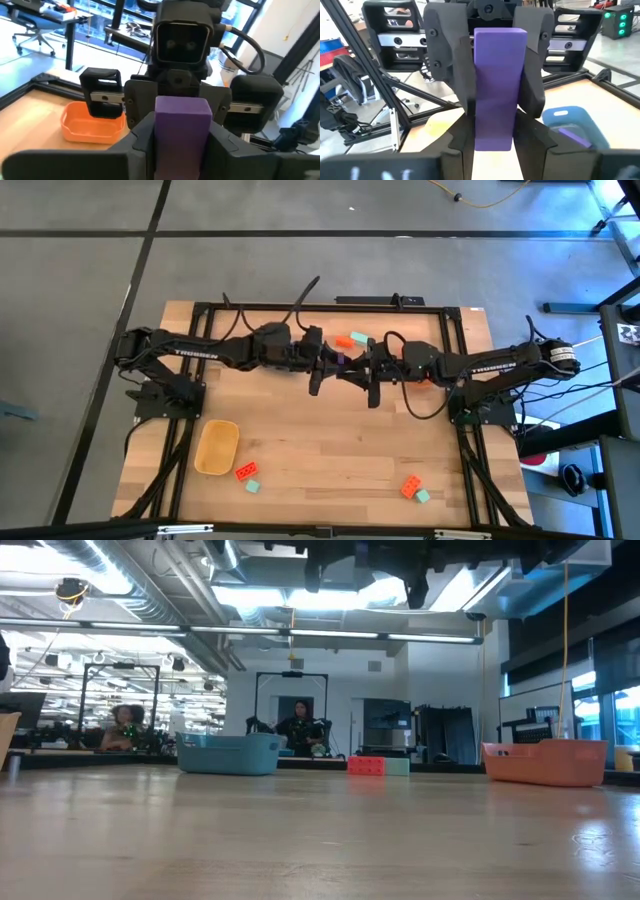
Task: Sort & place blocks by color
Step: Put the violet rectangle block into the blue bin
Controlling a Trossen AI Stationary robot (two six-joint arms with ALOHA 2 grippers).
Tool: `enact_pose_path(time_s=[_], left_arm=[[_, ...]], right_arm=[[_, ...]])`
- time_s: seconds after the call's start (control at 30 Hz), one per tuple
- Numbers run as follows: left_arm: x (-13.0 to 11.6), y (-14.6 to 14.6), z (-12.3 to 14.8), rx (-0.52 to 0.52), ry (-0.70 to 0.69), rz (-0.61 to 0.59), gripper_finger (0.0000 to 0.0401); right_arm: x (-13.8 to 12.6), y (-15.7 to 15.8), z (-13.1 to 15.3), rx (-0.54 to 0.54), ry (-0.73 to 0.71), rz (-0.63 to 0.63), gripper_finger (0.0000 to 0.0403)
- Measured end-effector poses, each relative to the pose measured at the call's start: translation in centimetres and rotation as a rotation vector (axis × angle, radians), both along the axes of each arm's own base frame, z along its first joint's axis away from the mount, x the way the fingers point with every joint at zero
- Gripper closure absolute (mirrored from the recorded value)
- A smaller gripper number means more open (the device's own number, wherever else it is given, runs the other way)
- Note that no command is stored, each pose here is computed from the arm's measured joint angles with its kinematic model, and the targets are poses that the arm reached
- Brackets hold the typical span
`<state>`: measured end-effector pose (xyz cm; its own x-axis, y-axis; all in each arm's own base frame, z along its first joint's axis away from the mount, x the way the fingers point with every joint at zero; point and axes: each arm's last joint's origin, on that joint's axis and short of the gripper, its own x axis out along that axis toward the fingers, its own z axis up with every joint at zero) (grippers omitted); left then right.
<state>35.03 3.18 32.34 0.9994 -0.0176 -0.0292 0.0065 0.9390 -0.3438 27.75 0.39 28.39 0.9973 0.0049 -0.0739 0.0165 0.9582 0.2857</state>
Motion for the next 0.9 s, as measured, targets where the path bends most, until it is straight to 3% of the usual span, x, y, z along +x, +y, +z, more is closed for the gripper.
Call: enact_pose_path(time_s=[0.17, 0.37, 0.53, 0.73, 0.9], left_arm=[[0.0, 0.1, 0.0, 0.01, 0.002, -0.007, 0.0308], [-0.7, 1.2, 0.0, 0.013, 0.048, 0.01, 0.0308], [-3.3, 2.2, 1.5, 0.077, 0.122, 0.047, 0.0308], [-8.2, 2.3, 3.6, 0.158, 0.135, 0.084, 0.0308], [-12.2, 1.6, 0.8, 0.118, 0.055, 0.133, 0.0308]], right_arm=[[0.0, 0.0, 0.0, 0.012, -0.001, 0.006, 0.0277], [-0.9, -0.1, 0.0, 0.011, 0.072, 0.008, 0.0164], [-3.3, -0.6, 0.7, 0.014, 0.158, -0.016, 0.009], [-6.5, -0.9, 2.5, 0.03, 0.147, -0.093, 0.0076], [-8.0, -1.0, 4.0, 0.03, 0.056, -0.131, 0.0076]])
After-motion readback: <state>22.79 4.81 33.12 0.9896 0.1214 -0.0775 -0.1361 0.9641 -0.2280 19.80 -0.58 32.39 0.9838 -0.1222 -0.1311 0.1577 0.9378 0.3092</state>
